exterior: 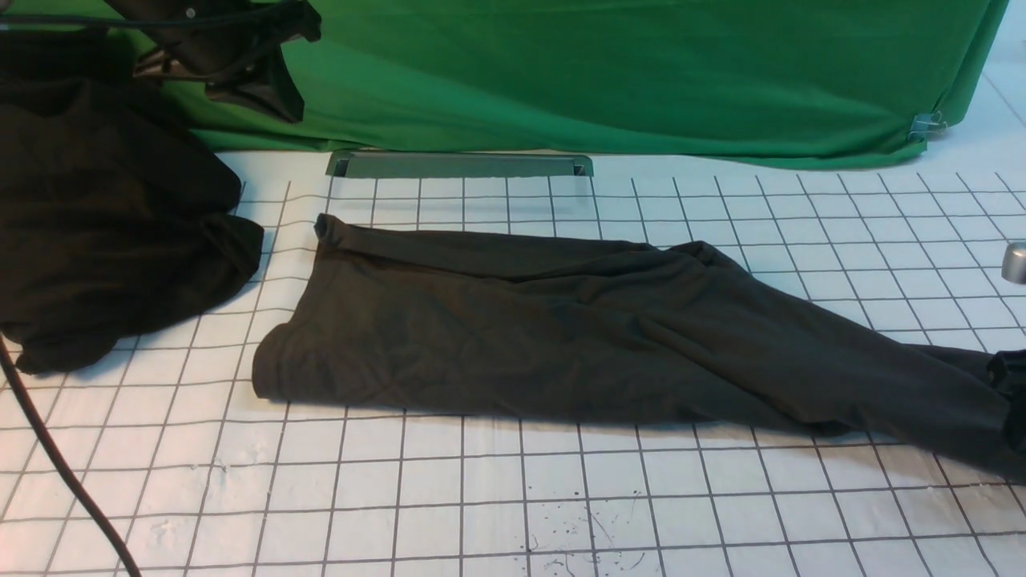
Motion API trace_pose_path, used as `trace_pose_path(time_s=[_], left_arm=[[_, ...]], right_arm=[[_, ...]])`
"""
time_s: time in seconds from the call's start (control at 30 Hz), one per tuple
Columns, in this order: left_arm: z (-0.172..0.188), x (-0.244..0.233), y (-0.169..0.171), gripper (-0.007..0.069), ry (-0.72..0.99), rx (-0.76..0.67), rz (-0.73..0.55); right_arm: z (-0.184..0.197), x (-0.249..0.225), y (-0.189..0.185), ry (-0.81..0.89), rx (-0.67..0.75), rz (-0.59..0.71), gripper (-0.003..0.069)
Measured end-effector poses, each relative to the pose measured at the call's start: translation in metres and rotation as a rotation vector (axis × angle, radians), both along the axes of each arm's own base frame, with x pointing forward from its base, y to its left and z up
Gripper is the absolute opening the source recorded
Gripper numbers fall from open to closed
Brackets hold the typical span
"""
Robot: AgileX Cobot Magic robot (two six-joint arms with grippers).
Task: Fold a long-sleeved shirt over a white checkered tablecloth.
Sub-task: 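Pull the folded dark garment lengthwise by its ends to straighten it flat on the table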
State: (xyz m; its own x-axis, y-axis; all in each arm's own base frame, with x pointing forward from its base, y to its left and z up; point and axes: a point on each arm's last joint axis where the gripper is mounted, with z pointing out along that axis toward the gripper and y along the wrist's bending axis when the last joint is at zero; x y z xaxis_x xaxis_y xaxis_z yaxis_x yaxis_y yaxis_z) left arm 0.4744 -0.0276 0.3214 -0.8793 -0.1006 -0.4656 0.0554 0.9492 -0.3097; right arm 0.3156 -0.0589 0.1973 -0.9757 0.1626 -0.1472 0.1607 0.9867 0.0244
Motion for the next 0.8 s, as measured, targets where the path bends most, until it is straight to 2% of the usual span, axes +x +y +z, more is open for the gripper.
trace_pose_path(time_s=[0.17,0.3,0.4,0.43,0.47,0.5,0.57,0.8], left_arm=[[0.000,0.000,-0.001,0.0001,-0.001,-0.011,-0.005],[0.001,0.000,-0.003,0.0001,-0.005,-0.024,-0.019],[0.001,0.000,-0.003,0.0001,-0.006,-0.030,-0.022],[0.001,0.000,-0.003,0.0001,-0.006,-0.032,-0.023],[0.001,0.000,-0.003,0.0001,-0.006,-0.032,-0.023],[0.001,0.000,-0.003,0.0002,-0.006,-0.033,-0.023],[0.001,0.000,-0.004,0.0003,-0.007,-0.038,-0.025],[0.001,0.000,-0.004,0.0003,-0.008,-0.037,-0.028]], right_arm=[[-0.018,0.007,-0.008,0.013,0.001,-0.018,0.0479],[-0.036,0.009,-0.008,0.064,0.009,0.005,0.0466],[-0.042,0.010,-0.008,0.083,0.015,0.024,0.0383],[-0.042,0.010,-0.008,0.086,0.018,0.031,0.0267],[-0.042,0.010,-0.008,0.086,0.018,0.033,0.0253],[-0.040,0.011,-0.008,0.091,0.018,0.039,0.0150],[-0.034,0.011,-0.008,0.096,0.018,0.047,0.0059],[0.001,0.013,-0.011,0.051,-0.024,0.067,0.0050]])
